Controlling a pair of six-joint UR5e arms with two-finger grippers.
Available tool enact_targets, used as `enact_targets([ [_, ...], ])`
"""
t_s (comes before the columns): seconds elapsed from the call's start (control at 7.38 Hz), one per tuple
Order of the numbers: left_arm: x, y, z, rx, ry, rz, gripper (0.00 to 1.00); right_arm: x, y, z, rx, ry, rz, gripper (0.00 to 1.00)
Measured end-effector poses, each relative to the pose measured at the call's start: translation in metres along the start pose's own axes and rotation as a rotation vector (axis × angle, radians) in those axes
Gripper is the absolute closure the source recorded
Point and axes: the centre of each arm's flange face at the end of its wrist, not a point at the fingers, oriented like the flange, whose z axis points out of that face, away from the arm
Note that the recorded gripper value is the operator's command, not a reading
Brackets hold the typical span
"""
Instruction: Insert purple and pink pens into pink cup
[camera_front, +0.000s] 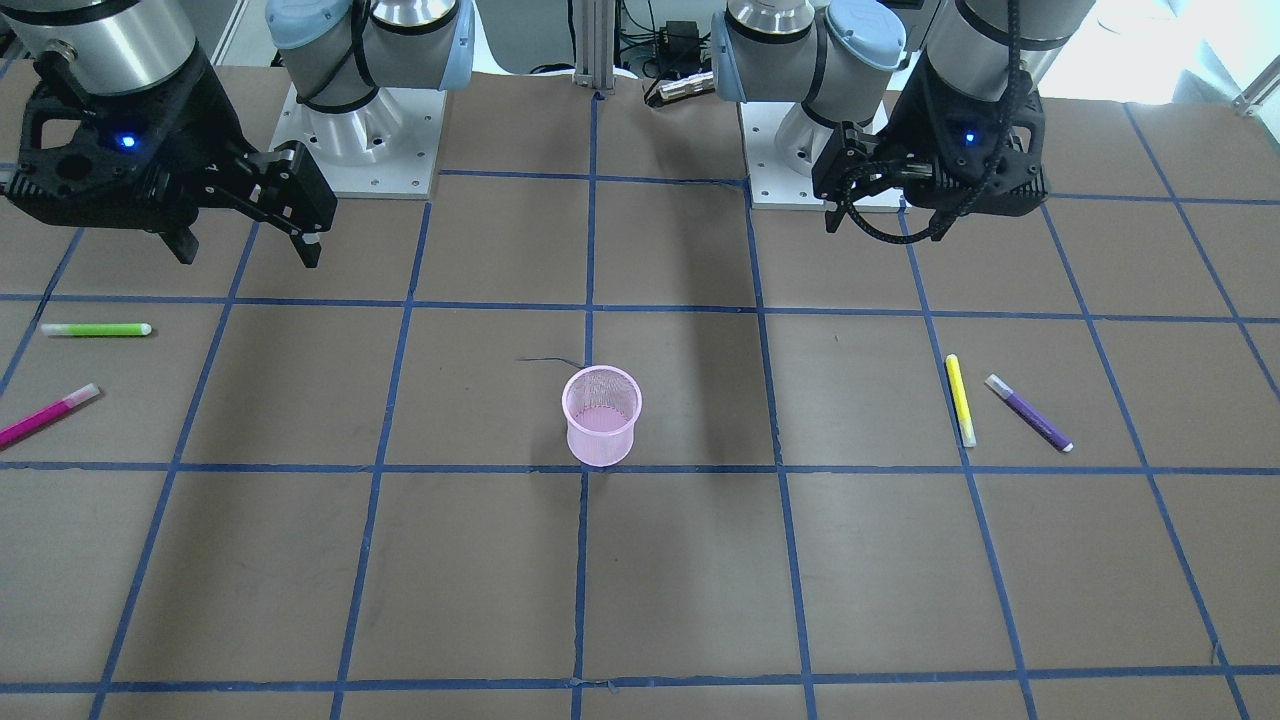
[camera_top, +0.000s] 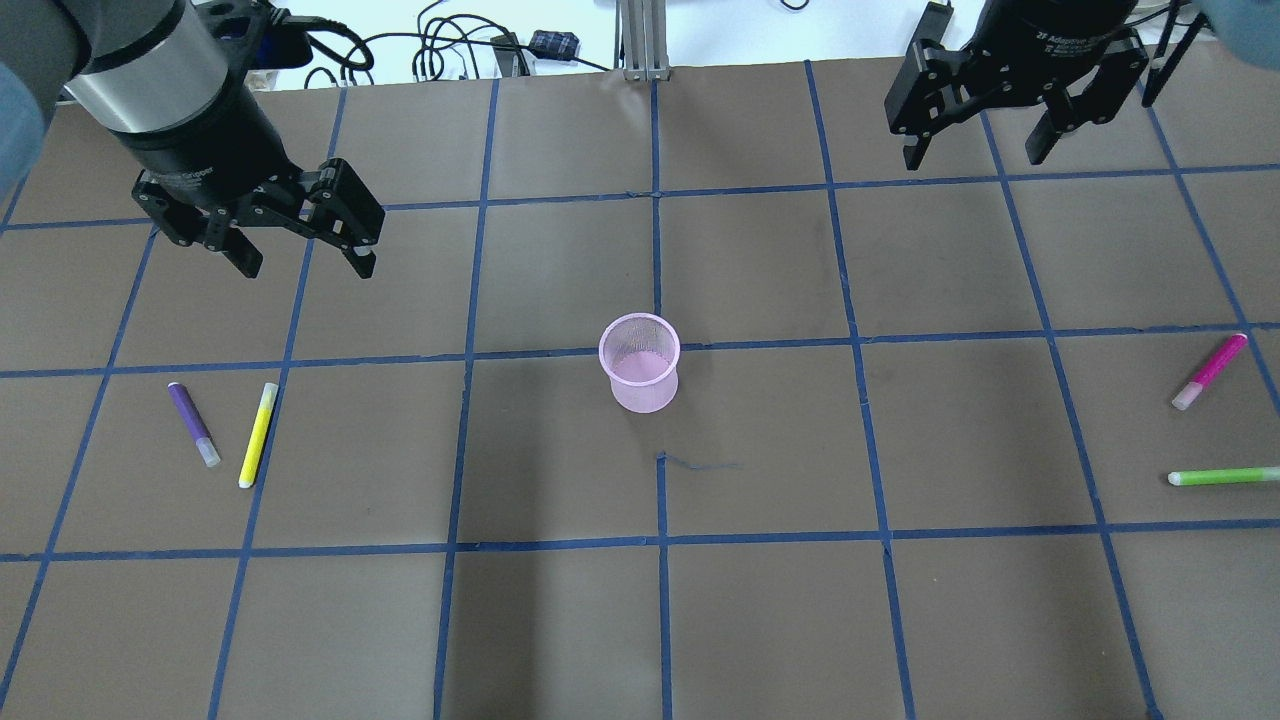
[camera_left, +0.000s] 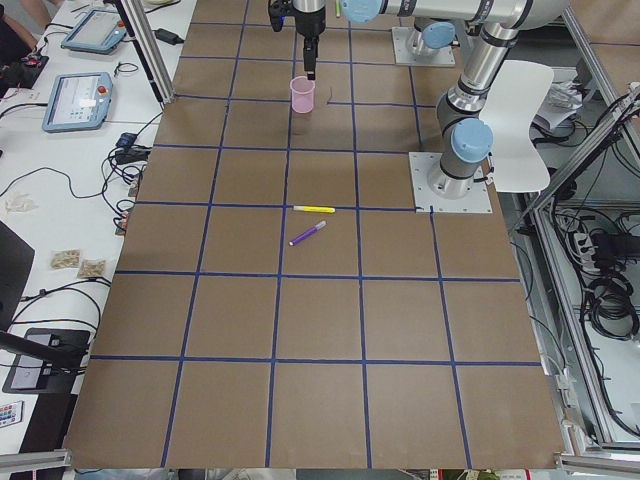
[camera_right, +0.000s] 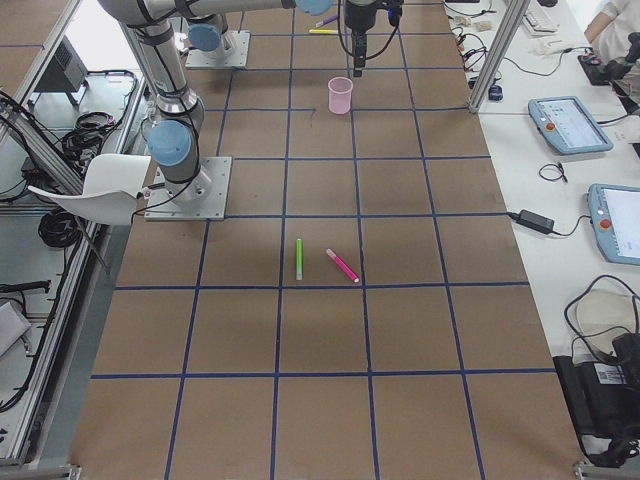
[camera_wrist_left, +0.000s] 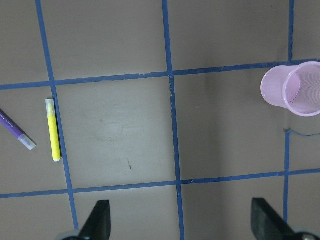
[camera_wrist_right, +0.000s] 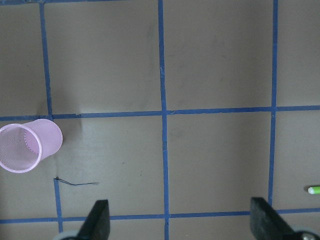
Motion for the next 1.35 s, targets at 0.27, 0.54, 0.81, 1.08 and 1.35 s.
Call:
enact_targets([
  [0.27, 0.001, 0.005, -0.006, 0.015, 0.002, 0.0, 0.0, 0.003, 0.003, 0.004, 0.054, -0.002, -0.017, 0.0],
  [0.54, 0.002, 0.008, -0.01, 0.024, 0.002, 0.008, 0.0, 0.011, 0.005, 0.004, 0.08, 0.009, 0.011, 0.01],
  [0.81, 0.0, 0.011, -0.013, 0.03, -0.002, 0.012, 0.0, 0.065, -0.005, 0.008, 0.073, 0.021, 0.09, 0.0],
  [1.08, -0.006, 0.011, -0.016, 0.035, -0.017, 0.008, 0.0, 0.165, -0.014, 0.033, -0.002, 0.011, 0.076, 0.0],
  [1.35, -0.052, 0.001, -0.012, 0.036, -0.022, 0.005, 0.0, 0.24, -0.024, 0.084, -0.1, -0.015, 0.17, 0.0],
])
